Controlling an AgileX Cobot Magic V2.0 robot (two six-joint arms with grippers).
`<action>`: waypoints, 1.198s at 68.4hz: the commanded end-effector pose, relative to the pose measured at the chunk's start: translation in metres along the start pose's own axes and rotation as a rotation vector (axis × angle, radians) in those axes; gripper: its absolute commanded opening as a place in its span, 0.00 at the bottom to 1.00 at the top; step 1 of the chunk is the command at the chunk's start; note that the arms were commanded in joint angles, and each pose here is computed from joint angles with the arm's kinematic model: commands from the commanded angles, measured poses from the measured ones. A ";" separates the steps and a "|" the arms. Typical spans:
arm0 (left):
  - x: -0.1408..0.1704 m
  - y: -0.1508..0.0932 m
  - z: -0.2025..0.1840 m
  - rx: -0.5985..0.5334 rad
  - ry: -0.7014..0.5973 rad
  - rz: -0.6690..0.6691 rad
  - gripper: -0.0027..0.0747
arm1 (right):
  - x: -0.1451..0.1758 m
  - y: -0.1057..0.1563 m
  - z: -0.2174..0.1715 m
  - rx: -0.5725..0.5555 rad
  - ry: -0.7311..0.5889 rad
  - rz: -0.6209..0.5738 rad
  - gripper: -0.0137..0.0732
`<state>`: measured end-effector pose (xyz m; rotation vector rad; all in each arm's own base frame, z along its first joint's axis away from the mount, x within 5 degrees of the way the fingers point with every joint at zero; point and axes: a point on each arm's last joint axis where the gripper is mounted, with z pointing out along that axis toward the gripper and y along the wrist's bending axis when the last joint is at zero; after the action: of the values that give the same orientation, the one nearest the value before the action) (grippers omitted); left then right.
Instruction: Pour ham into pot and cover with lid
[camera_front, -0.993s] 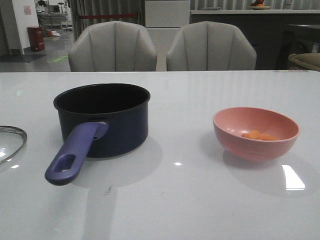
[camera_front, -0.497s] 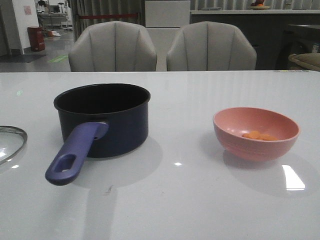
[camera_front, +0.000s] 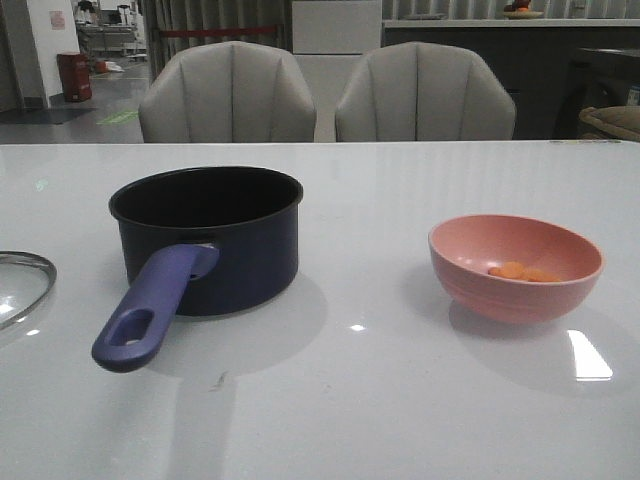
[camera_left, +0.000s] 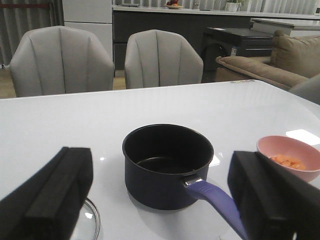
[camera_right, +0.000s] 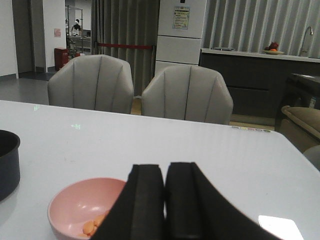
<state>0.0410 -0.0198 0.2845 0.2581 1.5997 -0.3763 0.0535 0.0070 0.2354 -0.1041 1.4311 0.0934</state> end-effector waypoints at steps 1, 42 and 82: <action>-0.015 -0.001 -0.002 0.010 -0.101 -0.014 0.79 | -0.038 -0.001 0.010 0.004 -0.010 0.001 0.35; -0.015 -0.001 -0.002 0.010 -0.101 -0.014 0.79 | -0.053 0.000 0.067 0.002 0.287 0.095 0.48; -0.015 -0.001 -0.002 0.010 -0.101 -0.014 0.79 | -0.043 0.005 0.187 -0.005 0.668 0.233 0.72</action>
<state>0.0410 -0.0197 0.2848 0.2573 1.5967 -0.3764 0.2022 0.0316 0.2856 0.0660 2.0905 0.2763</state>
